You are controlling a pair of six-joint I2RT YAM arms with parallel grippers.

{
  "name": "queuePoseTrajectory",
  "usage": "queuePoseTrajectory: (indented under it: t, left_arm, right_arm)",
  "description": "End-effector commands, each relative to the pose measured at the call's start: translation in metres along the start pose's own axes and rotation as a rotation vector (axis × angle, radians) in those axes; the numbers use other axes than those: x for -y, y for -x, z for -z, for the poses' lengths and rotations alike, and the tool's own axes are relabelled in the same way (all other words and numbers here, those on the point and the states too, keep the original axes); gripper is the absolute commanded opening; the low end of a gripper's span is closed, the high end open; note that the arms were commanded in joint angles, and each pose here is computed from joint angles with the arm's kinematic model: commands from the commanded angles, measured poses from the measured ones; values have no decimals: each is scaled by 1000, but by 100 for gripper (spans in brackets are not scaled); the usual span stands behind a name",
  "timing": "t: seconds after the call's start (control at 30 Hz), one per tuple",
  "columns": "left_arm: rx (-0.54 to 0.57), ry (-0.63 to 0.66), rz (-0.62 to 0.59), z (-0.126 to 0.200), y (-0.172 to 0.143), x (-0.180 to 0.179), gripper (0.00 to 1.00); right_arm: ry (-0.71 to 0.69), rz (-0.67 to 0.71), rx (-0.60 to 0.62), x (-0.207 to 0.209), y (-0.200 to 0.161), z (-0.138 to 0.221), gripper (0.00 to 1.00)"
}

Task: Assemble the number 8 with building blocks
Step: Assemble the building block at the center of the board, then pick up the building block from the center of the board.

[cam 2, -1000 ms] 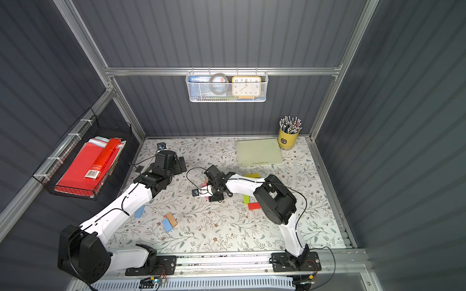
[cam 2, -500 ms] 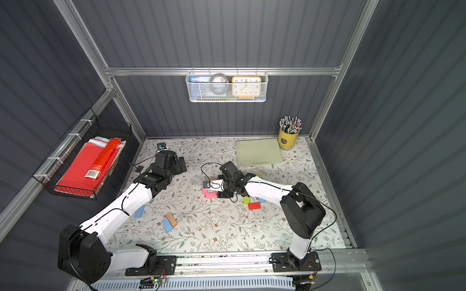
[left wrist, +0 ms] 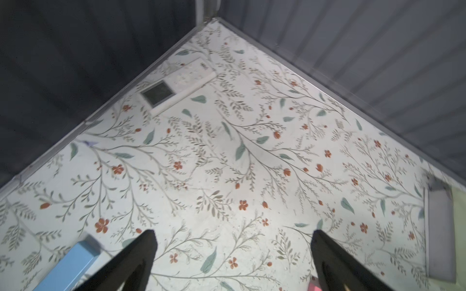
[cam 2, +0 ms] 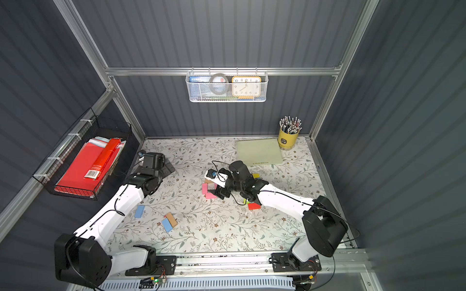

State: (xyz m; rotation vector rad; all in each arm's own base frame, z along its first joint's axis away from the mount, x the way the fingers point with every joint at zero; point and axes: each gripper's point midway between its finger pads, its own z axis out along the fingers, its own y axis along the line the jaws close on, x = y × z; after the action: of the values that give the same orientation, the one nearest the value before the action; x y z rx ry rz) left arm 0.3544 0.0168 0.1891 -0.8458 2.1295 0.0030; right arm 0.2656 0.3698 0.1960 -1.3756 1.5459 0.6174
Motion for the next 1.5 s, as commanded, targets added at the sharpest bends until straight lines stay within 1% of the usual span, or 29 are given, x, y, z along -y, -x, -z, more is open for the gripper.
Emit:
queuePoseTrajectory:
  t: [0.0, 0.1, 0.2, 0.3, 0.43, 0.53, 0.73, 0.77, 0.87, 0.97, 1.0, 1.1, 1.17, 1.23, 1.3, 1.37, 1.47]
  left_arm:
    - [-178, 65, 198, -8, -39, -42, 99]
    - [-258, 207, 361, -13, -66, -82, 99]
    - [-293, 241, 483, -14, -78, -98, 99]
    - [-290, 277, 596, -18, -83, -113, 94]
    - [-292, 317, 703, -25, -89, -121, 91]
    - [-259, 317, 786, -25, -86, -121, 90]
    - [-108, 322, 921, -12, -69, -134, 90]
    - [-84, 319, 937, -11, -67, -136, 88]
    - [-41, 315, 949, -11, -61, -141, 87]
    - [-42, 324, 901, -15, -57, -142, 87]
    - [-45, 317, 864, -18, -52, -140, 89]
    - [-66, 269, 688, -26, -30, -123, 99]
    - [-72, 268, 568, -28, -20, -119, 99]
    - [-68, 271, 533, -26, -16, -119, 99]
    - [-63, 274, 568, -19, -21, -123, 99]
    - [-39, 266, 642, -12, -27, -128, 99]
    - [-75, 245, 740, -13, -49, -131, 99]
  right_arm:
    - [10, -128, 73, -1, 16, 7, 82]
    - [0, -161, 105, -4, 19, 14, 83]
    - [-11, -175, 158, -10, 16, 24, 84]
    - [-15, -175, 210, -17, 14, 34, 86]
    - [-10, -181, 219, -23, 8, 41, 87]
    - [-5, -176, 212, -24, 7, 42, 87]
    - [70, -180, 182, -30, 12, 34, 87]
    - [83, -179, 174, -31, 12, 32, 87]
    - [110, -183, 151, -34, 12, 28, 87]
    - [117, -177, 129, -34, 11, 21, 87]
    - [117, -172, 125, -34, 10, 18, 87]
    - [141, -156, 106, -41, 8, 0, 87]
    - [167, -162, 87, -45, 9, -14, 87]
    - [196, -168, 86, -52, 13, -28, 87]
    - [217, -159, 84, -59, 16, -40, 87]
    - [225, -153, 86, -62, 21, -49, 87]
    - [235, -146, 85, -65, 27, -56, 87]
